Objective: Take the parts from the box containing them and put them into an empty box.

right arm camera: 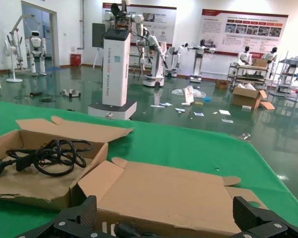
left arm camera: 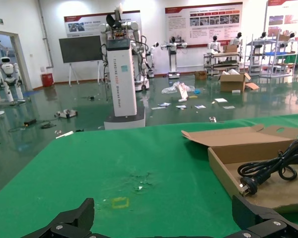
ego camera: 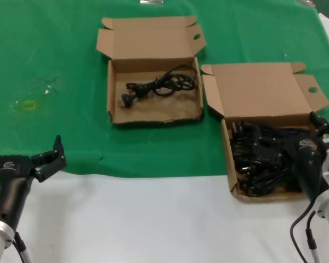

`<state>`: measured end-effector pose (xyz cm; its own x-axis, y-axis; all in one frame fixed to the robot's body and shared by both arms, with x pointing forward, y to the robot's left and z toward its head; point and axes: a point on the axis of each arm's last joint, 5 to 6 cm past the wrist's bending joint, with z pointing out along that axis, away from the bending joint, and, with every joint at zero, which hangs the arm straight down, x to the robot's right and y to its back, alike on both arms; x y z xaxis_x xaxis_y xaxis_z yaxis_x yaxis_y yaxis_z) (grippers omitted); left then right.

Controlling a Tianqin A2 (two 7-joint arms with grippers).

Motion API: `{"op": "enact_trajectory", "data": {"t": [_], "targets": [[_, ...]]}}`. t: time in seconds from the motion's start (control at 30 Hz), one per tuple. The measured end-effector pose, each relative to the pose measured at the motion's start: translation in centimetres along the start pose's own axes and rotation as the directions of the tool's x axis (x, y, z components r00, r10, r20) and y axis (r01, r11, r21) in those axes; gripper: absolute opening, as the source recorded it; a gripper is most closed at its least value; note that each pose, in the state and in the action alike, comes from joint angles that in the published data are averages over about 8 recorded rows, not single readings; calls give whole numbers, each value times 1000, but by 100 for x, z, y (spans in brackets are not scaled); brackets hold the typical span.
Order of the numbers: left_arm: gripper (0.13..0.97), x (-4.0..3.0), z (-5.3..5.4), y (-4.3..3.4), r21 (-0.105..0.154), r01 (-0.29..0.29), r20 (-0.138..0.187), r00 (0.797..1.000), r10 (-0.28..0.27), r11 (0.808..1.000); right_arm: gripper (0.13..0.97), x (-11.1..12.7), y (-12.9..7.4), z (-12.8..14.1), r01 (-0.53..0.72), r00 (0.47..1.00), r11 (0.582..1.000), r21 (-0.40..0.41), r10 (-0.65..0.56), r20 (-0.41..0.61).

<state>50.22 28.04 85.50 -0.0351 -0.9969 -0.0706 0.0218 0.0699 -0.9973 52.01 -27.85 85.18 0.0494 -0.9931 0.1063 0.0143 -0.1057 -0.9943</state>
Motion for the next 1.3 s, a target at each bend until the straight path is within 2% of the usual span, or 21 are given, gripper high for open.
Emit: {"op": "enact_trajectory", "data": {"t": [1.3], "targets": [[966, 0, 0, 0, 0, 0, 0, 1000, 0, 1000, 966, 0, 0, 0, 0, 1000, 1000, 0, 0, 0]]}}
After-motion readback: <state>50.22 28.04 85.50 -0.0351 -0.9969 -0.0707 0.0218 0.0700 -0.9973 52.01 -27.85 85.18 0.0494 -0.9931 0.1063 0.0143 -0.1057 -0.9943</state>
